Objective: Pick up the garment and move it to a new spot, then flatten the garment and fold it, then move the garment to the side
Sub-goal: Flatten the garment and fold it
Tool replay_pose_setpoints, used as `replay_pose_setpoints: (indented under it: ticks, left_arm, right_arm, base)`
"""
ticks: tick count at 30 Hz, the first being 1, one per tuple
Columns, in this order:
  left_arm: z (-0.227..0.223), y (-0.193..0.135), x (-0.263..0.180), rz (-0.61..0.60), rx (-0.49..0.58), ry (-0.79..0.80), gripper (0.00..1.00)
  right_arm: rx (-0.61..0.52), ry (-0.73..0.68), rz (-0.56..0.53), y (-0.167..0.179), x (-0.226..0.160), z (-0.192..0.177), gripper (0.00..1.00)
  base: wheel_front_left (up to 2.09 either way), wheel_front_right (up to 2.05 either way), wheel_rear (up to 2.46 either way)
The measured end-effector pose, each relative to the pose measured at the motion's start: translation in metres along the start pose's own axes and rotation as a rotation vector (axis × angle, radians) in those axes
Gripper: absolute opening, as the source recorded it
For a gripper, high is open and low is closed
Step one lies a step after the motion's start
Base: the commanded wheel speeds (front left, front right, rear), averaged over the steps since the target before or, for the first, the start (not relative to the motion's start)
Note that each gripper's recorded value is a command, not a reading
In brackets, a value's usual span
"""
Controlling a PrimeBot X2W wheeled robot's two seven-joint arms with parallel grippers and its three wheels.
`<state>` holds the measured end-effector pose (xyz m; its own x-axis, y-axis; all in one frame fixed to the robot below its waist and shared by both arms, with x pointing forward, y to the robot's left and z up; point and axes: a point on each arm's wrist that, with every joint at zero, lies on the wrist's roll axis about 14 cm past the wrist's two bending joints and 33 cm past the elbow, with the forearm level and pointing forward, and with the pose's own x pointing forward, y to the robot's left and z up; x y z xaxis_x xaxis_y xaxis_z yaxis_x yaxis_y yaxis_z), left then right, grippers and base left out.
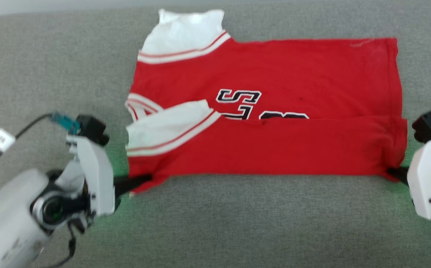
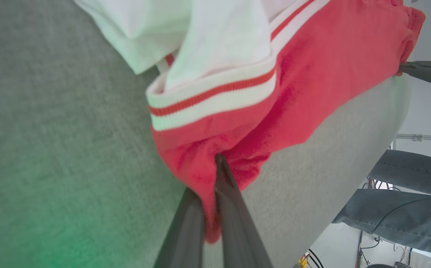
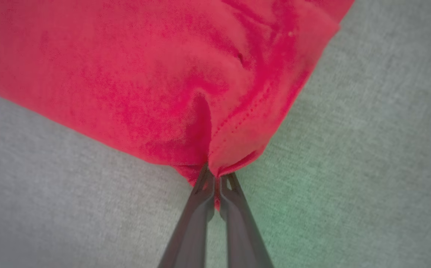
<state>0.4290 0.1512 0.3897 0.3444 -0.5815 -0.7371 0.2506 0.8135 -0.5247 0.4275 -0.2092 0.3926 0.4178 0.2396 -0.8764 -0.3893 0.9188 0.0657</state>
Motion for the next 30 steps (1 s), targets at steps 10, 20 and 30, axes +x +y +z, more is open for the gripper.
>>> replay_pose_setpoints:
  ticks: [10, 20, 30]
  left_arm:
    - [-0.040, -0.019, -0.038, -0.026, 0.035, -0.002, 0.00]
    - [-0.077, -0.048, -0.057, -0.044, 0.036, -0.012, 0.00]
    - [-0.066, -0.047, -0.073, -0.008, 0.011, -0.177, 1.00]
  right_arm:
    - [-0.034, 0.047, 0.045, 0.003, -0.032, -0.031, 0.00]
    - [-0.025, 0.048, 0.029, -0.005, -0.056, -0.054, 0.15]
    - [0.064, -0.213, 0.034, 0.000, -0.070, -0.021, 1.00]
  base:
    - [0.00, 0.00, 0.00]
    - [0.00, 0.00, 0.00]
    - [0.00, 0.00, 0.00]
